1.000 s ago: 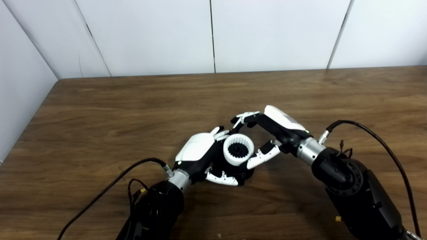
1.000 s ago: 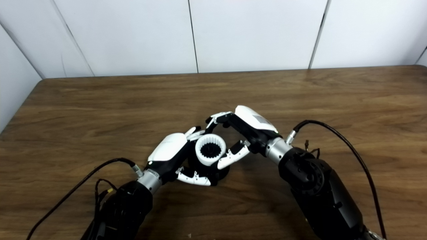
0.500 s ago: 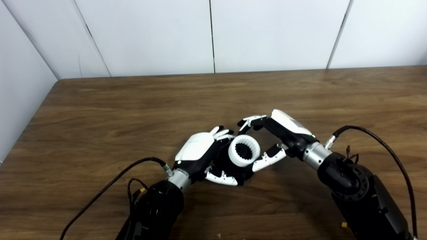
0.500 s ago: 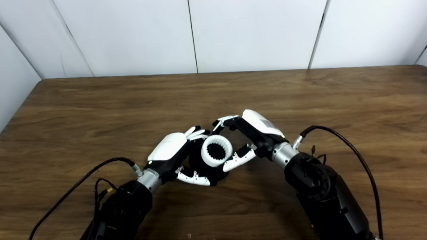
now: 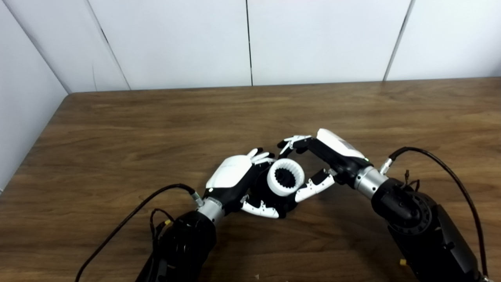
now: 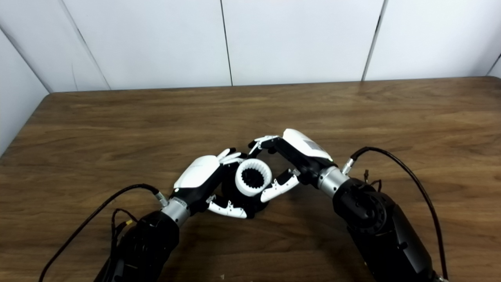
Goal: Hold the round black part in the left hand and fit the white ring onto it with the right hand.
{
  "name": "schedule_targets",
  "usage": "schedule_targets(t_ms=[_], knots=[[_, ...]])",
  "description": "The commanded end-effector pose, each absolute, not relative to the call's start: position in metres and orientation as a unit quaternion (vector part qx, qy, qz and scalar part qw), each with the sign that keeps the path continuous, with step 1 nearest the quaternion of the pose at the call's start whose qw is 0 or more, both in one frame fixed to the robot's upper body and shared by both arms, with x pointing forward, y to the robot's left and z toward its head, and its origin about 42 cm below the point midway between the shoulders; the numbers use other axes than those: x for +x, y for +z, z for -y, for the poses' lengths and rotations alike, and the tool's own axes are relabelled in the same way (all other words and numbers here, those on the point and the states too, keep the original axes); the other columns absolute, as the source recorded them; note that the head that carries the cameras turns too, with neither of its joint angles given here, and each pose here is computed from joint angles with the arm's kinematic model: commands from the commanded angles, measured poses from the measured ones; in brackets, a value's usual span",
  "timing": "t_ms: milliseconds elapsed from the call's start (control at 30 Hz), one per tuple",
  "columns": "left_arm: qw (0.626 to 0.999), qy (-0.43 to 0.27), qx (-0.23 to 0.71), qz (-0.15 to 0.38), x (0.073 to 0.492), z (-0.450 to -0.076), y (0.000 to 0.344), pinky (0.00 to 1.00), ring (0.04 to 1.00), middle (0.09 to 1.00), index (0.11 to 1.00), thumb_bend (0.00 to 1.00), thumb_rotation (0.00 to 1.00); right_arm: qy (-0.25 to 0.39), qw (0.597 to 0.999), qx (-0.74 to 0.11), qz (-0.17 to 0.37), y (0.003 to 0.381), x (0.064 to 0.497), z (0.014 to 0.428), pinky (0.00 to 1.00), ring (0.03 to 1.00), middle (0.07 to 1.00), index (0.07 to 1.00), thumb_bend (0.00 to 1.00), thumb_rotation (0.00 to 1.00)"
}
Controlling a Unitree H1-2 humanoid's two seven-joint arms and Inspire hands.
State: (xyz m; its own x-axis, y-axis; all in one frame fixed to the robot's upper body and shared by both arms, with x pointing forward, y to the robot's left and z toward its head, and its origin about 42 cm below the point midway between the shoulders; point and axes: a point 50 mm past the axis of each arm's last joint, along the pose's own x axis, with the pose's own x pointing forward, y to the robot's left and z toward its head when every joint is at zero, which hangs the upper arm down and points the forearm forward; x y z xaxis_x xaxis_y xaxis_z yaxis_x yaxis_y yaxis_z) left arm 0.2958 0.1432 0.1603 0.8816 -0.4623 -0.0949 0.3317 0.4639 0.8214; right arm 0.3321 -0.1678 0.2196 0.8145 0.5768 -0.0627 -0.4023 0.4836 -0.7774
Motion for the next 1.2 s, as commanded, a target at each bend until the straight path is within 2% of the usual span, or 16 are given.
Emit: schedule_targets(t_ms=[0, 567, 833, 1167], knots=[[0.852, -0.225, 0.464, 0.088, 0.303, -0.140, 0.169, 0.87, 0.997, 0.928, 0.787, 0.88, 0.32, 0.289, 0.841, -0.436, 0.137, 0.238, 0.338, 0.163, 0.77, 0.894, 0.821, 0.584, 0.91, 0.24], [0.856, -0.224, 0.457, 0.090, 0.302, -0.137, 0.169, 0.87, 0.999, 0.933, 0.788, 0.88, 0.34, 0.307, 0.822, -0.460, 0.132, 0.249, 0.346, 0.159, 0.78, 0.897, 0.823, 0.583, 0.92, 0.26], [0.855, -0.223, 0.459, 0.089, 0.301, -0.135, 0.168, 0.86, 0.999, 0.931, 0.788, 0.89, 0.35, 0.316, 0.839, -0.428, 0.112, 0.244, 0.352, 0.165, 0.79, 0.896, 0.825, 0.582, 0.90, 0.23], [0.856, -0.221, 0.458, 0.088, 0.301, -0.136, 0.171, 0.86, 1.000, 0.933, 0.789, 0.89, 0.33, 0.320, 0.846, -0.416, 0.093, 0.239, 0.355, 0.170, 0.81, 0.898, 0.827, 0.587, 0.89, 0.24]])
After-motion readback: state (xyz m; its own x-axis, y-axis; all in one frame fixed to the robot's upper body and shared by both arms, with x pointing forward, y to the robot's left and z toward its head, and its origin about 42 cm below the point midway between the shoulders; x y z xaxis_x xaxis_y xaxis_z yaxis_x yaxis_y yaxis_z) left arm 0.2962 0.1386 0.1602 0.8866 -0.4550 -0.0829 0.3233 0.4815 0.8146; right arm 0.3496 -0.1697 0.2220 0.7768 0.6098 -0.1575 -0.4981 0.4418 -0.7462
